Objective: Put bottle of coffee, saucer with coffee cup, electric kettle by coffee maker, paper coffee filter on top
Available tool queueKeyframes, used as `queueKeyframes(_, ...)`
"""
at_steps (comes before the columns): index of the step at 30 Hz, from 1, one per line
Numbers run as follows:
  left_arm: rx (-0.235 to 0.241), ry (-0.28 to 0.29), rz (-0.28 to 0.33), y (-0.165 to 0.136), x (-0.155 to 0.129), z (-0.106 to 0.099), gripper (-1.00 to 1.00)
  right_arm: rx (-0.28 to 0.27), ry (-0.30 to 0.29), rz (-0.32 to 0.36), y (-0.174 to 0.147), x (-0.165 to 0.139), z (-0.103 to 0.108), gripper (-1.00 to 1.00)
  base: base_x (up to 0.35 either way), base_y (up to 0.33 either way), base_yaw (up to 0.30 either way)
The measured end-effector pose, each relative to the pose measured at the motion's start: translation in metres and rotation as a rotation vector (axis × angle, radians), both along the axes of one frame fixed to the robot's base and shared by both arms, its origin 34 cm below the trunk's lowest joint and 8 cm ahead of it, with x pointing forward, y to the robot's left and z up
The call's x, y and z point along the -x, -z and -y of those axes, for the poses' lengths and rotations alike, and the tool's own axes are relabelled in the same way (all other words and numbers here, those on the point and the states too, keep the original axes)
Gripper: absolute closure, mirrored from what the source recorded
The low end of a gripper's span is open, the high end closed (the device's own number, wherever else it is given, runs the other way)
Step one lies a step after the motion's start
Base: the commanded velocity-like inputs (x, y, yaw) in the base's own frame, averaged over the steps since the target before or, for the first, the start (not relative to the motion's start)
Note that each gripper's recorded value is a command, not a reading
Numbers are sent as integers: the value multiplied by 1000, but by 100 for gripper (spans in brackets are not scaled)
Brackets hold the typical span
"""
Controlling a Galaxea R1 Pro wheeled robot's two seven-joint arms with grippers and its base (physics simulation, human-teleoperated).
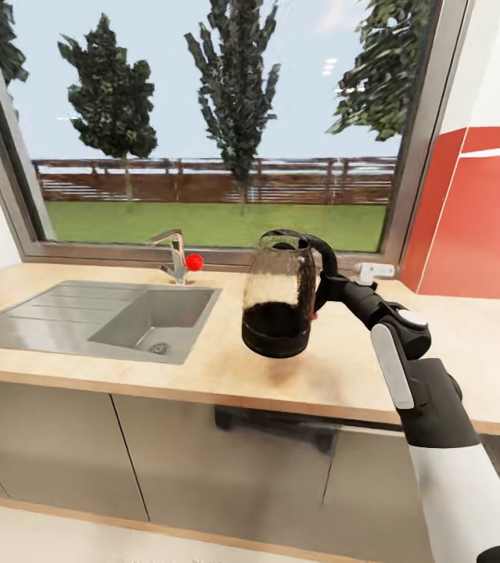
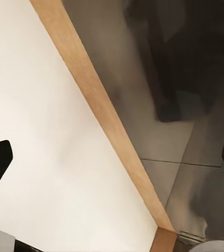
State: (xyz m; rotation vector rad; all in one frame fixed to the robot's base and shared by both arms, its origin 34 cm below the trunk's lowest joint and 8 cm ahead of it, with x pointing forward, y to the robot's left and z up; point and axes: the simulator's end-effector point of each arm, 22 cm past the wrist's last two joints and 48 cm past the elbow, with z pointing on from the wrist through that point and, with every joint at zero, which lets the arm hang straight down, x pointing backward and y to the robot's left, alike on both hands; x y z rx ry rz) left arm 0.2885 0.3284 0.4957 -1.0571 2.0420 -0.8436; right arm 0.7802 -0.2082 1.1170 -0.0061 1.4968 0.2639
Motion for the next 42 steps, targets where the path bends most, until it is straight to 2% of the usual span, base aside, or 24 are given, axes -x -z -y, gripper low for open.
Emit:
queueKeyframes(12,0,0,1,0,0,0,-100,-1,-2,0,0,0,-1,100,57,302,269)
queueKeyframes(26,1,0,0,0,0,0,-100,0,-2,0,0,1,-1,100,218,250,268)
queueKeyframes(42,2,0,-1,0,0,0,-100,-2,-7,0,0,1,-2,100,256,222,35)
